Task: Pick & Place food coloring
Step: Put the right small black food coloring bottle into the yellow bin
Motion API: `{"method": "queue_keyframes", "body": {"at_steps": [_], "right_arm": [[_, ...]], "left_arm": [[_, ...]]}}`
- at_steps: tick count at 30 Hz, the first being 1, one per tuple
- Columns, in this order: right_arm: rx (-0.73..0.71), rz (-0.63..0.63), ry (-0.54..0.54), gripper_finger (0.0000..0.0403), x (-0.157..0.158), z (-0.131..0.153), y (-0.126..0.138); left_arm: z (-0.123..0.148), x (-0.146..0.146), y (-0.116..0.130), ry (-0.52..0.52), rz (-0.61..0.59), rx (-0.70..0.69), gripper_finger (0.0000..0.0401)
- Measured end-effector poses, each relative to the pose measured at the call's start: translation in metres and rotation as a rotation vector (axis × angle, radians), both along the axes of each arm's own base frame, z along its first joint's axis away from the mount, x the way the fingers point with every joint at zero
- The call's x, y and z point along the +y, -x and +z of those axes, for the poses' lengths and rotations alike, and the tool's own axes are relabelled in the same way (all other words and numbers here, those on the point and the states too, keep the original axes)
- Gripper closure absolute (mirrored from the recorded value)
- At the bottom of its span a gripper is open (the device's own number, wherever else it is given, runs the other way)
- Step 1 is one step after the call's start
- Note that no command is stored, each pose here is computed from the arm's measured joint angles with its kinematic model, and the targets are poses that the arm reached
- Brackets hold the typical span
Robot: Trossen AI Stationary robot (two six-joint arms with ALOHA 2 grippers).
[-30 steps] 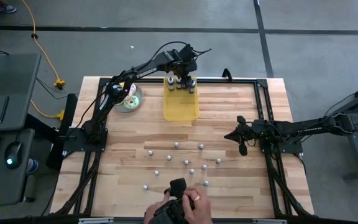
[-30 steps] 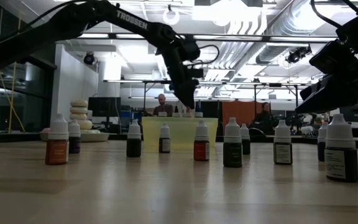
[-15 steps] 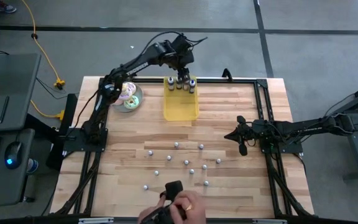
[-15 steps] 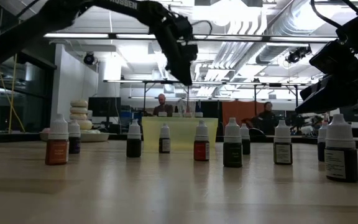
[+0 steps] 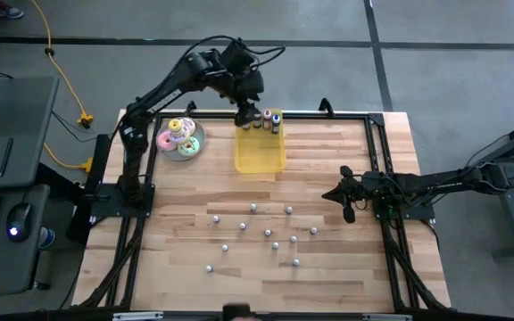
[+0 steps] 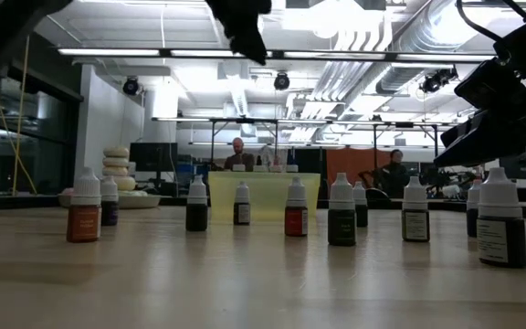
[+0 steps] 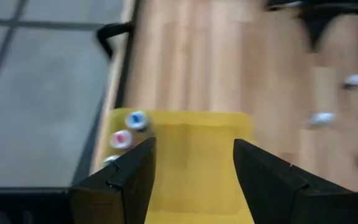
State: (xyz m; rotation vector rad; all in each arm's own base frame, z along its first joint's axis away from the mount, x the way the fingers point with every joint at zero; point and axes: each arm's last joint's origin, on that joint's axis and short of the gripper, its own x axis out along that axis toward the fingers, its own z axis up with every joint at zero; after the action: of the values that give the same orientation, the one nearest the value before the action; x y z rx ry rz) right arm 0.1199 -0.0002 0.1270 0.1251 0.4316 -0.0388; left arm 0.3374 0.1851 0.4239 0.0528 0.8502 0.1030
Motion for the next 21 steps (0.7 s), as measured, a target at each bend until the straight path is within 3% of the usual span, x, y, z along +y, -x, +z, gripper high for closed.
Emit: {"method": "queue_keyframes", "body": {"at_steps": [13, 21], "right_arm": [[0.000, 0.000, 0.000, 0.0402, 0.000, 0.000, 0.000], [0.000, 0.000, 0.000, 0.0402, 0.000, 0.000, 0.000]], "left_arm": [[0.010, -0.095, -0.006, 0.058, -0.243, 0.089, 0.0194], [-0.012, -0.160, -0.043, 0.085, -0.396, 0.119, 0.0194]]}}
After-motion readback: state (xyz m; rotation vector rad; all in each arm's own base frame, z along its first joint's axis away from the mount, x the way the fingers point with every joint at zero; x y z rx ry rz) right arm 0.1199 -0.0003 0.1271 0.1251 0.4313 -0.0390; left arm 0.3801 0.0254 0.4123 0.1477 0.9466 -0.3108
